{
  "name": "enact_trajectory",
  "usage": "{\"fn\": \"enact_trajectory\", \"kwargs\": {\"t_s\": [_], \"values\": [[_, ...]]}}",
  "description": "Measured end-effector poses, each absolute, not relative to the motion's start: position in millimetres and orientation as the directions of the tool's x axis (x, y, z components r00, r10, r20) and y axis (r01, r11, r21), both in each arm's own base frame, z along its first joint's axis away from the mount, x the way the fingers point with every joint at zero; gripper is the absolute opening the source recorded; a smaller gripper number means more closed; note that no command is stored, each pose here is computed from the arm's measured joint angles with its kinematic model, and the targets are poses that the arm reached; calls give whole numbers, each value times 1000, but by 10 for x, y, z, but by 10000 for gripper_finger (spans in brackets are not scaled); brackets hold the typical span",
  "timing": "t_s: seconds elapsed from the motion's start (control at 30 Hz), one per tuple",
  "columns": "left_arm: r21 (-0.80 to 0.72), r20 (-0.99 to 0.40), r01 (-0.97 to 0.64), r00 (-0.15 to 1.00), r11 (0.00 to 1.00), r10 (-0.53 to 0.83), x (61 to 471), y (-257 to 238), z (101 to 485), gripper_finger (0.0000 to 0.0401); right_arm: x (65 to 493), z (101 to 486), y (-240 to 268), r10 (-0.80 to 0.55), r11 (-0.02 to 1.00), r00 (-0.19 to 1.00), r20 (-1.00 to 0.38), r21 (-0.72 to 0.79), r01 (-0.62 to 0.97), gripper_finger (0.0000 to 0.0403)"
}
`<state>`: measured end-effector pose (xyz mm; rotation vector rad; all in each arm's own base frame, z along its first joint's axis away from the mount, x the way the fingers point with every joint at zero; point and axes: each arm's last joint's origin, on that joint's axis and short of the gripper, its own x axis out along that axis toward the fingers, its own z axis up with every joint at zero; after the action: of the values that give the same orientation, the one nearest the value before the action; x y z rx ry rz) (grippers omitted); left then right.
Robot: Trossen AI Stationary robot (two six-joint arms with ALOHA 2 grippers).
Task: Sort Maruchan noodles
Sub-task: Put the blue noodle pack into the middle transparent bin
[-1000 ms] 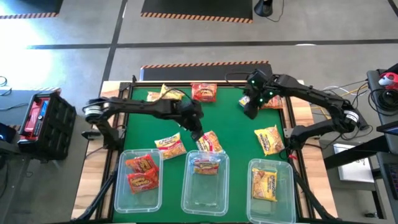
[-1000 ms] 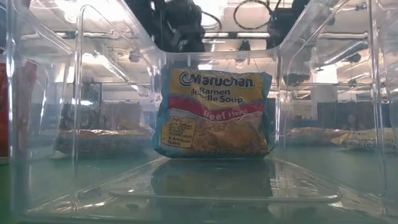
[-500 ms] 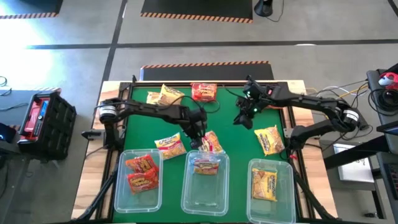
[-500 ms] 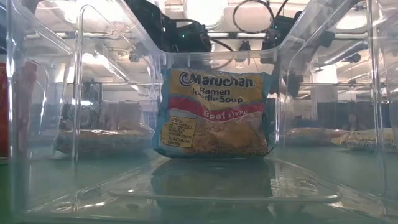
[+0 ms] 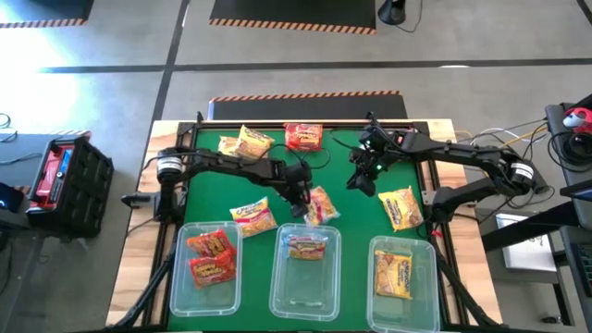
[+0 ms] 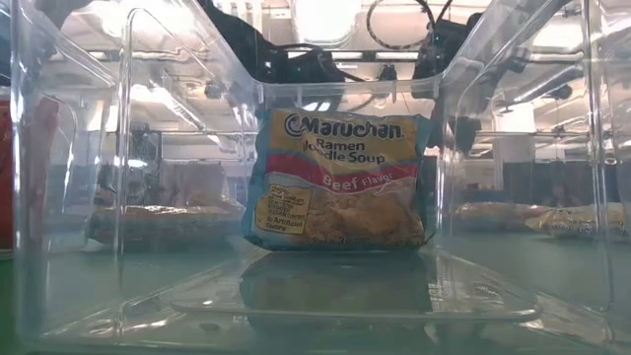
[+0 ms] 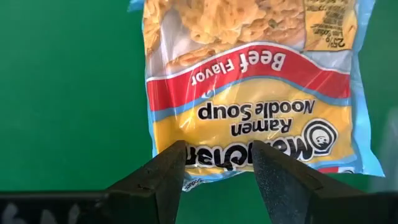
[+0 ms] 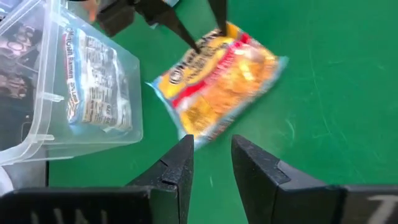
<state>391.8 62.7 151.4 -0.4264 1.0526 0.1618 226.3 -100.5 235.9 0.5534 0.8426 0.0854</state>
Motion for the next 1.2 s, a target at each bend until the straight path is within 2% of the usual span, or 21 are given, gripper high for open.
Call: {"fn": "enact_trajectory", "kwargs": {"t_s": [0.1,0.3,0.37,0.6,0.77,0.9,1.2], "values": [[-243,-846,-371,533,896,-9,3949,722,1527,168,2257,2343,-1011,259,864,665,-700,476,165,93],[-182,-830,-471,545,863,122,3937,935,1545,168,2250,2323,-1076,44,886,623,-781,318,337,93],[-186,-827,-499,545,847,139,3926,996,1548,168,2245,2319,-1086,13,871,613,-790,310,380,91],[-246,-787,-544,595,802,163,3976,1095,1631,168,2289,2252,-1100,40,776,607,-794,407,481,101],[-314,-767,-482,637,818,81,4079,1049,1834,168,2393,2167,-1148,52,739,626,-778,452,500,106],[-329,-801,-464,599,823,17,4074,959,1866,168,2494,2090,-1164,148,723,665,-732,539,433,97],[-333,-846,-507,533,795,-14,3972,803,1791,168,2661,1817,-1234,180,681,652,-736,572,458,79]]}}
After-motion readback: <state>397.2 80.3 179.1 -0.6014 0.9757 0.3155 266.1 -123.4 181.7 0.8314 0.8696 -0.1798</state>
